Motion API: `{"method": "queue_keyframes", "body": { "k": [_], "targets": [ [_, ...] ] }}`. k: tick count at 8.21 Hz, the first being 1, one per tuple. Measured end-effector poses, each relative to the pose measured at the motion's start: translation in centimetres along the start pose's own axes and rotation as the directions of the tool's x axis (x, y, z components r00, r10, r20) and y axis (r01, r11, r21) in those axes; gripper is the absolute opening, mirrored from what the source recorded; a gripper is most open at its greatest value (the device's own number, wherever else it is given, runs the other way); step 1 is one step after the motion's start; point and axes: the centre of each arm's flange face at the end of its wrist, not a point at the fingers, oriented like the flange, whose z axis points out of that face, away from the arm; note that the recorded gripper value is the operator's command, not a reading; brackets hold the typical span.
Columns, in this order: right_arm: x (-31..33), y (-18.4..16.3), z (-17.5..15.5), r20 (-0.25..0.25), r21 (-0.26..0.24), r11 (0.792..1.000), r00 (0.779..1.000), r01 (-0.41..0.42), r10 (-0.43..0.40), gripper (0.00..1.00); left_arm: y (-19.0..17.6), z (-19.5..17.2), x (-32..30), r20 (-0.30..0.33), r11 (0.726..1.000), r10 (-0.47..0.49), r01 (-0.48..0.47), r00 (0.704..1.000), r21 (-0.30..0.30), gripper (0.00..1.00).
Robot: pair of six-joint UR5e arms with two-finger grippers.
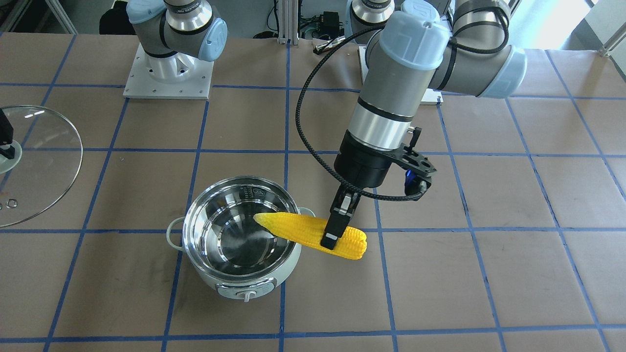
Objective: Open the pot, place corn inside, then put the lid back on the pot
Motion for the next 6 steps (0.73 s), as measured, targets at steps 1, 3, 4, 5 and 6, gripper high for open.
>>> {"method": "queue_keyframes", "body": {
  "k": [1, 3, 4, 5, 6],
  "targets": [
    [0.0, 0.0, 0.0, -0.001, 0.0, 1.0, 1.0, 0.0, 0.0, 0.0, 2.2, 1.9, -0.2, -0.003, 1.0, 0.013, -0.013, 1.0, -0.021, 0.0],
    [0.0, 0.0, 0.0, -0.001, 0.001, 1.0, 1.0, 0.0, 0.0, 0.0, 6.1, 4.6, -0.9, 0.006, 0.998, -0.007, 0.008, 1.0, -0.055, 0.0],
    [0.0, 0.0, -0.1, 0.0, 0.001, 1.0, 1.0, 0.0, 0.0, 0.0, 7.3, 5.3, -1.3, 0.015, 0.998, -0.016, 0.017, 1.0, -0.067, 0.0],
    [0.0, 0.0, -0.1, 0.0, 0.001, 1.0, 1.0, 0.0, 0.0, 0.0, 8.4, 6.0, -1.7, 0.029, 0.997, -0.025, 0.027, 0.999, -0.077, 0.0],
    [0.0, 0.0, -0.1, -0.001, 0.0, 1.0, 1.0, 0.0, 0.0, 0.0, 9.6, 6.9, -2.2, 0.047, 0.995, -0.038, 0.042, 0.998, -0.086, 0.0]
  ]
}}
